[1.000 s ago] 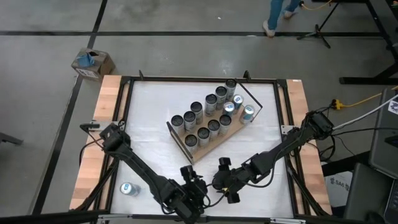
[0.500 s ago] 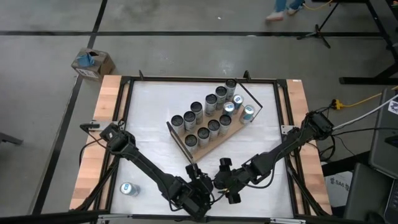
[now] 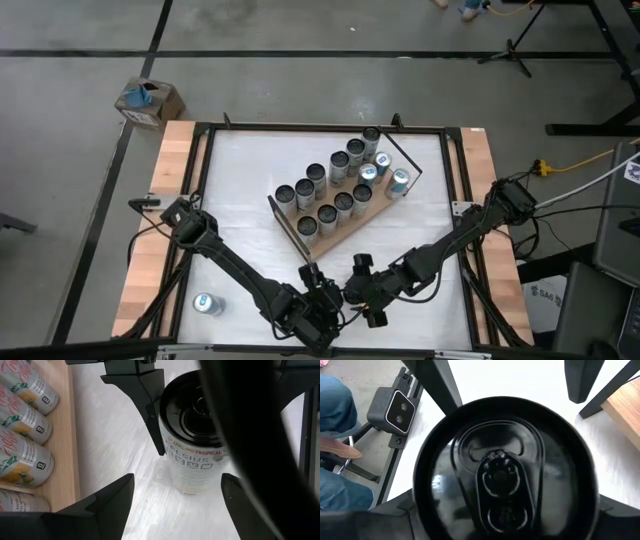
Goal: Place canned beverage on shelf
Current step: Put the white yellow soda can on the shelf
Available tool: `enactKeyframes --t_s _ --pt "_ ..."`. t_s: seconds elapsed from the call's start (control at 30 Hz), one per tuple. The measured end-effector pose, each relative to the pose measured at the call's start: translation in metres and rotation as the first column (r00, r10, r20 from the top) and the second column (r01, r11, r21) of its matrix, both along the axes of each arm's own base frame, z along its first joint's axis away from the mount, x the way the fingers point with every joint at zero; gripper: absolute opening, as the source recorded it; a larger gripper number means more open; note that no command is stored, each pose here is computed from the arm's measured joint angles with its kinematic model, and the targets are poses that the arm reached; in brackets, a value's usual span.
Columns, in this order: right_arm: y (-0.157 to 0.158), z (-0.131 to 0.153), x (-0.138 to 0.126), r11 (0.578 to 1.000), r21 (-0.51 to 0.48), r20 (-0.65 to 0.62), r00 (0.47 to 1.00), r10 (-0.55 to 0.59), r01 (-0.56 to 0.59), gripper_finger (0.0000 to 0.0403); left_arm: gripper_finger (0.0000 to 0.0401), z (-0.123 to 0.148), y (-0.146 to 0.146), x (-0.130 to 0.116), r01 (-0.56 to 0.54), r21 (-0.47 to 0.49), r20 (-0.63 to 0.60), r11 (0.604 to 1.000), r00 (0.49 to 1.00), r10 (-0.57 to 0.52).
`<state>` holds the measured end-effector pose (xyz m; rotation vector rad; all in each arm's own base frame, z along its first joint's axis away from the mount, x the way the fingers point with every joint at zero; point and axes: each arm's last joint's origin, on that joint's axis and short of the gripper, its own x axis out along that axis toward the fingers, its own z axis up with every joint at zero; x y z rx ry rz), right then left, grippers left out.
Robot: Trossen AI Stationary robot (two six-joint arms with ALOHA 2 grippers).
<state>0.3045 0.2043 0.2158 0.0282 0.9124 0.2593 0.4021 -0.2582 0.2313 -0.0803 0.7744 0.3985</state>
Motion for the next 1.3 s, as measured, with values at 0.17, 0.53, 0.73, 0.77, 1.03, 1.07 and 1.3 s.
enactKeyframes --t_s 0.17,0.53,0.73,0.77,1.03,1.07,1.3 --pt "-0.001 0.003 -0.002 1.000 0.001 -0.001 1.000 0.000 0.000 0.0305 0.0289 0.000 0.000 0.000 -0.001 -0.003 0.003 1.000 1.000 0.001" --pt "-0.010 0.021 -0.015 1.000 -0.015 -0.028 1.000 -0.005 0.005 0.0305 0.0289 0.000 0.001 0.001 -0.003 -0.005 0.006 1.000 1.000 0.003" --pt "-0.017 0.031 -0.024 1.000 -0.018 -0.049 0.999 -0.018 0.017 0.0305 0.0289 0.000 0.001 0.001 -0.003 -0.005 0.006 1.000 1.000 0.003" --pt "-0.017 0.032 -0.026 1.000 -0.013 -0.055 0.998 -0.028 0.027 0.0305 0.0289 0.000 0.001 0.001 -0.003 -0.005 0.006 1.000 1.000 0.003" --pt "-0.016 0.030 -0.040 0.996 -0.022 -0.159 0.983 -0.090 0.088 0.0305 0.0289 0.000 0.001 0.001 -0.003 -0.005 0.005 1.000 1.000 0.003" --pt "-0.013 0.030 -0.043 0.996 -0.024 -0.167 0.982 -0.092 0.089 0.0305 0.0289 0.000 0.001 0.001 -0.003 -0.005 0.005 1.000 1.000 0.003" --pt "0.012 0.025 -0.067 0.972 -0.079 -0.062 0.972 -0.227 0.222 0.0305 0.0289 0.000 0.001 0.001 -0.002 -0.005 0.005 1.000 1.000 0.002"
